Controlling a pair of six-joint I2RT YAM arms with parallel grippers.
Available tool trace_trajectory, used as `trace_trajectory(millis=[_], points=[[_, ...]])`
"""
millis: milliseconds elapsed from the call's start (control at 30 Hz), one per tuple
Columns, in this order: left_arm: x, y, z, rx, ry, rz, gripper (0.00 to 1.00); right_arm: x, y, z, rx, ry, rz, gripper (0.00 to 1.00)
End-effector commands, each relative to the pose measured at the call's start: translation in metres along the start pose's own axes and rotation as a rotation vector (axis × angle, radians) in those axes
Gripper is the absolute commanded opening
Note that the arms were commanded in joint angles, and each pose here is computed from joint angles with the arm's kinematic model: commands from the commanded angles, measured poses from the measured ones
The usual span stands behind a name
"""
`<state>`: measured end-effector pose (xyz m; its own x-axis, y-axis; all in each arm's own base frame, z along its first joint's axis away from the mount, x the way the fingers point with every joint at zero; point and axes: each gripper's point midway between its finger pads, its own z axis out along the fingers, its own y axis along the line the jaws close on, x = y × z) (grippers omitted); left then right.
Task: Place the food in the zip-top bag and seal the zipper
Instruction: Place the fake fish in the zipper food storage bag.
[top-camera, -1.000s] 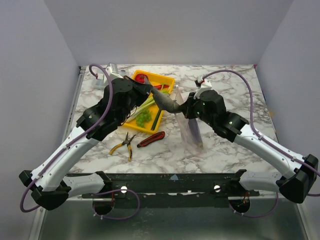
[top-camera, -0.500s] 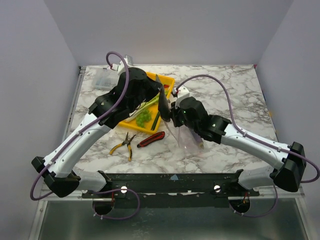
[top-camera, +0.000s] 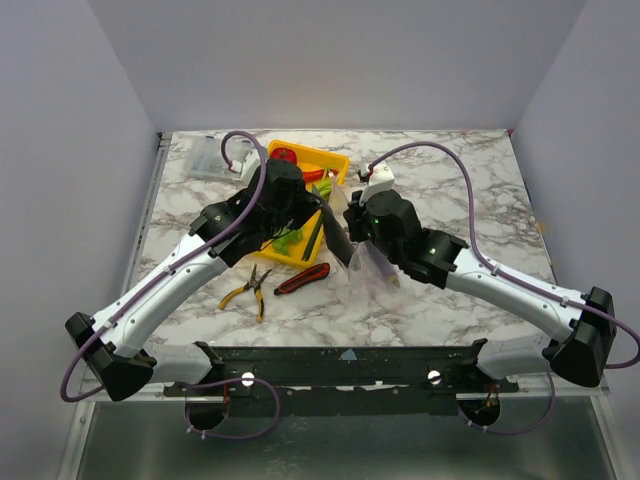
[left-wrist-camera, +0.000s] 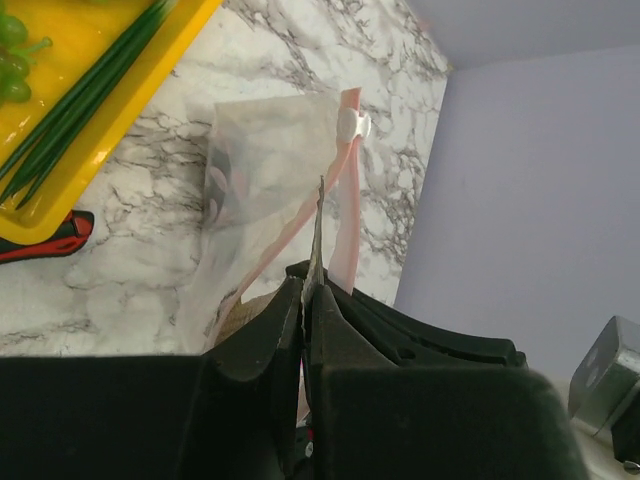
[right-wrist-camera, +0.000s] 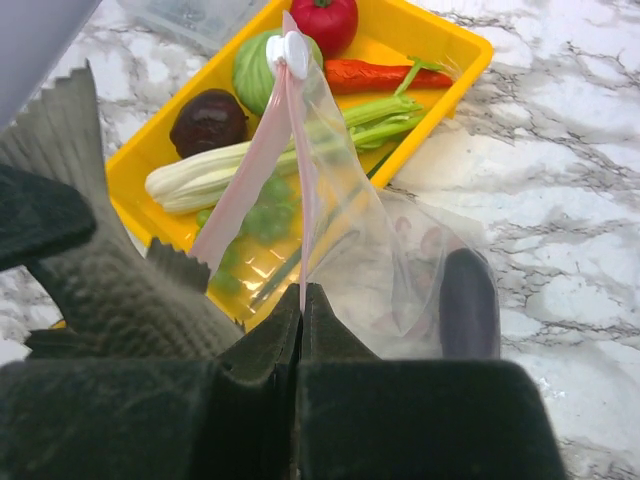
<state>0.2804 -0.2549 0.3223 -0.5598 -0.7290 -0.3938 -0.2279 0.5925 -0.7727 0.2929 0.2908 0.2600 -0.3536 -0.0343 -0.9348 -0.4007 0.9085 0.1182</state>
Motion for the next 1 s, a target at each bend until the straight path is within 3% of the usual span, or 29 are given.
trace_trajectory(millis=[0,233,400,433,567,667,800,967], points=[[0.015,-0.011,-0.004,0.019,0.090,-0.039,0.00,-0.032,0.006,-0.006,-0.018,-0.102,0.083,0.01],[0.043,0.011,0.010,-0.020,0.195,0.019,0.00,-0.039,0.013,-0.007,-0.068,-0.120,0.030,0.01],[0.056,0.007,0.016,0.059,0.232,0.032,0.00,-0.032,0.013,-0.005,-0.066,-0.103,0.028,0.01],[0.055,0.007,0.017,0.063,0.228,0.039,0.04,-0.030,0.013,-0.005,-0.066,-0.099,0.030,0.01],[0.050,0.010,0.015,0.050,0.207,0.076,0.44,-0.024,0.011,-0.004,-0.060,-0.082,0.031,0.01],[0.040,0.009,0.007,0.063,0.173,0.122,0.66,-0.017,0.007,-0.004,-0.036,-0.061,0.023,0.01],[0.023,0.011,-0.012,0.090,0.123,0.209,0.74,-0.012,-0.001,-0.007,-0.003,-0.041,0.017,0.01],[0.010,0.003,-0.043,0.243,0.090,0.343,0.84,-0.012,-0.003,-0.011,0.001,-0.025,0.005,0.01]])
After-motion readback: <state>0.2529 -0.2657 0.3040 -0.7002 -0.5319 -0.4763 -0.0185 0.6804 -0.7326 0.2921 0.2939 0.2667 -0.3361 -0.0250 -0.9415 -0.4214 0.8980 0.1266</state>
